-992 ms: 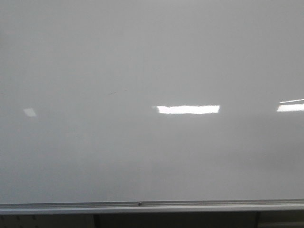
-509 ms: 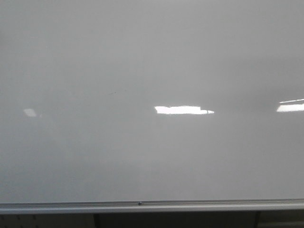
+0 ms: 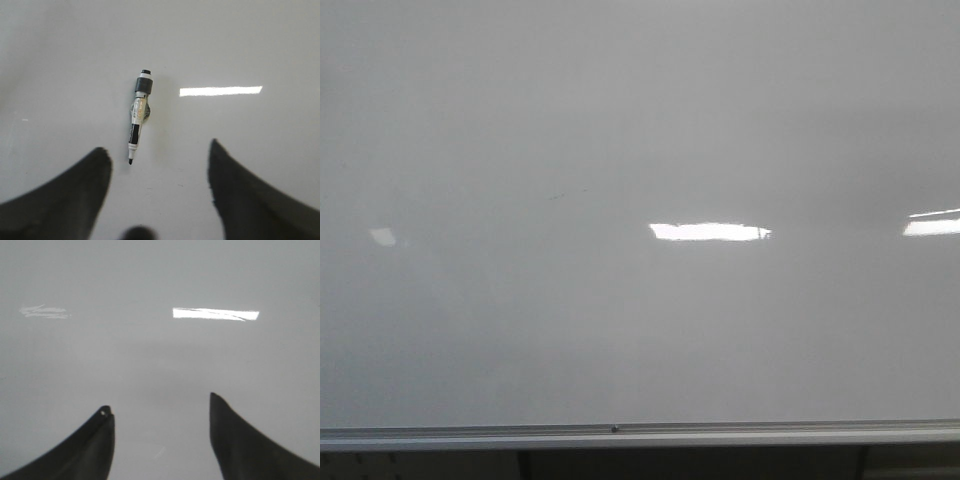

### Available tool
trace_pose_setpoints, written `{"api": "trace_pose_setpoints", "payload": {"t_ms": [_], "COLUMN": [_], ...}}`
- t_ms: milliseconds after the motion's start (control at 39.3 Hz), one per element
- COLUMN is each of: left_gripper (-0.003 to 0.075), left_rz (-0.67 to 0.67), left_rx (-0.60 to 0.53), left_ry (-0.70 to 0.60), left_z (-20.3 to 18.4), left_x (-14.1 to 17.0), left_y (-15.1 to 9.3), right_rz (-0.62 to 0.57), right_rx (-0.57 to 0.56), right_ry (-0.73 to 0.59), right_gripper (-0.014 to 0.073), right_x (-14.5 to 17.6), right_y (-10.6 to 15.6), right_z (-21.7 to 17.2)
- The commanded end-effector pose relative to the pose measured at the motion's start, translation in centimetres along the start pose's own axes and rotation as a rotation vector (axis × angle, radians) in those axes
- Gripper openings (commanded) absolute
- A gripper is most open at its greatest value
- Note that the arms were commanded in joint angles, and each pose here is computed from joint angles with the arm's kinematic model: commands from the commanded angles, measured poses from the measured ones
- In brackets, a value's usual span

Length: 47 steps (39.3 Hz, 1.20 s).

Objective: Write number 0 on whiteboard

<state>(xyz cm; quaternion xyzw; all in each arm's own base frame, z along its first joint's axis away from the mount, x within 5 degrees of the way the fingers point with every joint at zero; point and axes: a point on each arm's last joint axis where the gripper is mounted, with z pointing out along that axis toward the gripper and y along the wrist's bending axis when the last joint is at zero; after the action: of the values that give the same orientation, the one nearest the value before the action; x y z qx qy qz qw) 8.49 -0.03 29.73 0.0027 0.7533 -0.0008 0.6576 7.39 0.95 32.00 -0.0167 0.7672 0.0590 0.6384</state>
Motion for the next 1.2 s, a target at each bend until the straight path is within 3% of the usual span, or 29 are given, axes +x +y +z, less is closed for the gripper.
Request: {"api": "trace_pose_setpoints", "payload": {"t_ms": [0, 229, 407, 763, 967, 1170], "left_gripper": [0.0707, 0.0632, 0.0600, 0.0600, 0.0600, 0.0600], "left_rz": [0.002, 0.005, 0.017, 0.165, 0.149, 0.147], "left_rx": [0.009, 0.008, 0.006, -0.029, -0.068, -0.054], "left_ry": [-0.099, -0.097, 0.003, 0.287, 0.326, 0.387], "left_z": [-0.1, -0.1, 2.2, 12.3, 17.2, 21.2], "left_x": [-1.9, -1.8, -1.9, -2.5, -2.7, -1.0], "left_y": [-0.1, -0.1, -0.1, 0.7, 2.1, 2.3], "right_rz": [0.004, 0.004, 0.004, 0.004, 0.004, 0.004], "right_rx": [0.011, 0.011, 0.011, 0.011, 0.011, 0.011], "right_ry": [-0.096, -0.096, -0.097, -0.097, -0.096, -0.096], "right_gripper": [0.0547, 0.0542, 0.0540, 0.0540, 0.0540, 0.0540], "right_x": [-1.7, -1.7, -1.7, -1.7, -1.7, -1.7], "right_y": [0.0, 0.0, 0.0, 0.0, 0.0, 0.0], "right_z": [-0.2, -0.2, -0.2, -0.2, -0.2, -0.2]}}
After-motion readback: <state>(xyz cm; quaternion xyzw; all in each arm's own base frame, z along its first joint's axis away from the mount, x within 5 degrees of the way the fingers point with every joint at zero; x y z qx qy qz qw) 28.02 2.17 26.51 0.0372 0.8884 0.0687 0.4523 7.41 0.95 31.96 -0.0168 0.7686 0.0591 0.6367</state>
